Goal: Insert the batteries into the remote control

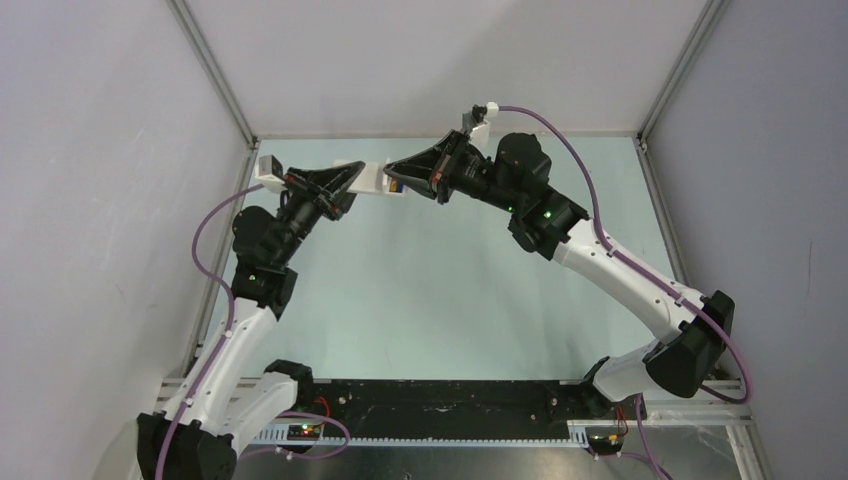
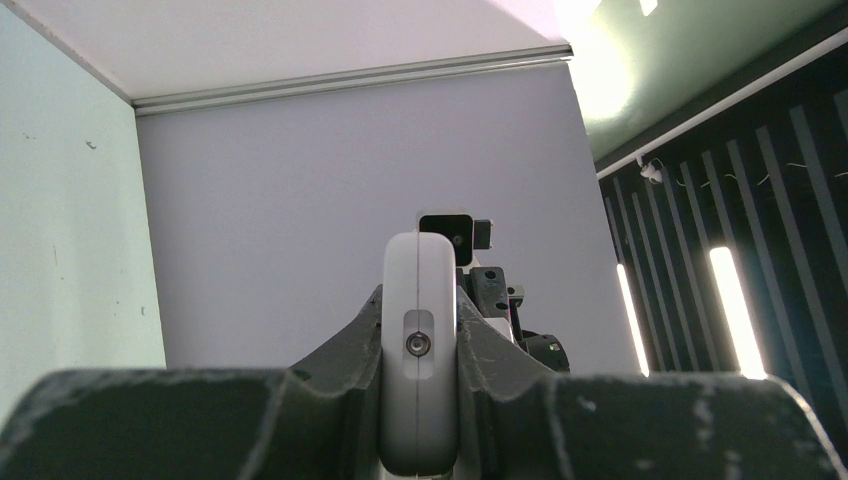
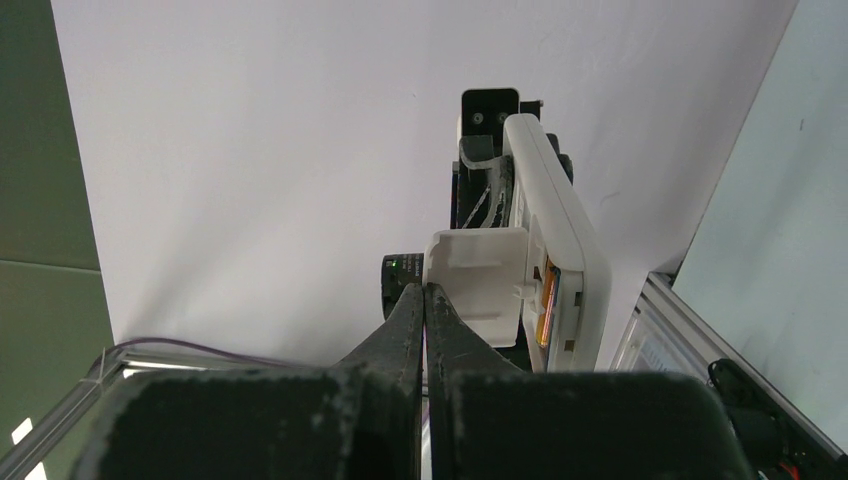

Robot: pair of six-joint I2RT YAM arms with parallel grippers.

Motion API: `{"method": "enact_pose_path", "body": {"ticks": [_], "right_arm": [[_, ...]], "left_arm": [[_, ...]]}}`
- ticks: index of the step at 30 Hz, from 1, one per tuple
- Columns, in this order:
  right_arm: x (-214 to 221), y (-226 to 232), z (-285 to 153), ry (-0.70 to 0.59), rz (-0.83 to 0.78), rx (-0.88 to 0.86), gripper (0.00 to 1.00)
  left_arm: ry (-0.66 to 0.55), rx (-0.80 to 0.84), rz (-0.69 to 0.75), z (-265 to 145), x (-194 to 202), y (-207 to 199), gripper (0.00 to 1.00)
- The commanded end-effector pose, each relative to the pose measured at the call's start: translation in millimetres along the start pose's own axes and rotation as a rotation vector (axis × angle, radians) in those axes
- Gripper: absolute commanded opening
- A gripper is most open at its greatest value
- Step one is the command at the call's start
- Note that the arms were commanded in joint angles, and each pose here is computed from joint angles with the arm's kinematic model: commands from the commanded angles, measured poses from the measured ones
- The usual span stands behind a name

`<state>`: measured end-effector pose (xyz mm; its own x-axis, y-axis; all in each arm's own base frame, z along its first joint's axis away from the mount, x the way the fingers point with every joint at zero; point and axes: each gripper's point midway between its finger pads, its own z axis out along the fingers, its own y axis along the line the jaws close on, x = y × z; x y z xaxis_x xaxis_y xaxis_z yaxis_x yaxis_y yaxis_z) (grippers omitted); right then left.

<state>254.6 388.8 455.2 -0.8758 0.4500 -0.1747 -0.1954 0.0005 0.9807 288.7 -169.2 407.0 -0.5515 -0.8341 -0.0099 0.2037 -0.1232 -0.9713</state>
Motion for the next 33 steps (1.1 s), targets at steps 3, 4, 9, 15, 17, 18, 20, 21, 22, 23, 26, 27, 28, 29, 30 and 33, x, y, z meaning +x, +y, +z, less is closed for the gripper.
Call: {"method": "enact_pose_path", "body": {"ticks": [3, 4, 9, 15, 17, 18, 20, 21, 22, 23, 26, 27, 28, 29, 30, 33], "right_arm": [[-4.5, 22.9, -5.3, -0.028, -0.039, -0.042, 0.00], [-4.3, 23.3, -5.3, -0.027, -0.035, -0.045, 0.00], [-3.7, 22.4, -4.2, -0.027, -0.033, -0.043, 0.00], [-0.7, 16.0, -3.1, -0.016, -0.018, -0.025, 0.00], [0.4, 12.4, -3.1, -0.011, -0.009, -0.016, 0.00], [0.8, 10.4, -2.9, -0.010, -0.005, -0.011, 0.00], [2.2, 6.9, -3.7, -0.004, -0.001, 0.002, 0.00], [3.3, 4.1, -4.2, 0.001, -0.002, 0.014, 0.00], [4.0, 2.5, -4.7, 0.004, 0.000, 0.021, 0.00], [4.6, -0.1, -5.0, 0.007, -0.004, 0.030, 0.00], [7.9, -10.4, -6.9, 0.021, 0.001, 0.069, 0.00], [8.6, -11.8, -7.0, 0.023, 0.002, 0.072, 0.00], [9.1, -14.8, -7.5, 0.026, 0.006, 0.080, 0.00], [9.6, -16.2, -7.5, 0.027, 0.008, 0.084, 0.00], [9.9, -17.6, -7.9, 0.028, 0.009, 0.088, 0.00], [11.2, -19.2, -10.1, 0.028, 0.012, 0.098, 0.00]], "left_arm": [[0.036, 0.071, 0.017, -8.3, 10.2, -21.3, 0.00], [0.036, 0.070, 0.017, -8.6, 10.2, -20.4, 0.00], [0.040, 0.071, 0.016, -11.0, 11.5, -19.7, 0.00], [0.042, 0.072, 0.015, -11.6, 12.0, -19.9, 0.00], [0.041, 0.074, 0.017, -11.3, 11.9, -21.5, 0.00], [0.039, 0.077, 0.016, -10.9, 11.4, -22.9, 0.00], [0.037, 0.081, 0.015, -10.6, 11.2, -25.3, 0.00], [0.036, 0.082, 0.014, -10.3, 10.9, -26.1, 0.00], [0.033, 0.086, 0.011, -9.8, 10.0, -28.2, 0.00], [0.031, 0.092, 0.009, -9.5, 9.8, -31.7, 0.00], [0.027, 0.104, 0.008, -8.9, 9.2, -38.3, 0.00], [0.025, 0.110, 0.007, -8.7, 8.8, -41.0, 0.00], [0.023, 0.111, 0.007, -8.5, 8.6, -41.6, 0.00], [0.020, 0.115, 0.008, -8.4, 8.1, -43.7, 0.00], [0.019, 0.115, 0.008, -8.1, 7.8, -43.9, 0.00], [0.011, 0.120, 0.008, -7.9, 6.0, -46.0, 0.00]]}}
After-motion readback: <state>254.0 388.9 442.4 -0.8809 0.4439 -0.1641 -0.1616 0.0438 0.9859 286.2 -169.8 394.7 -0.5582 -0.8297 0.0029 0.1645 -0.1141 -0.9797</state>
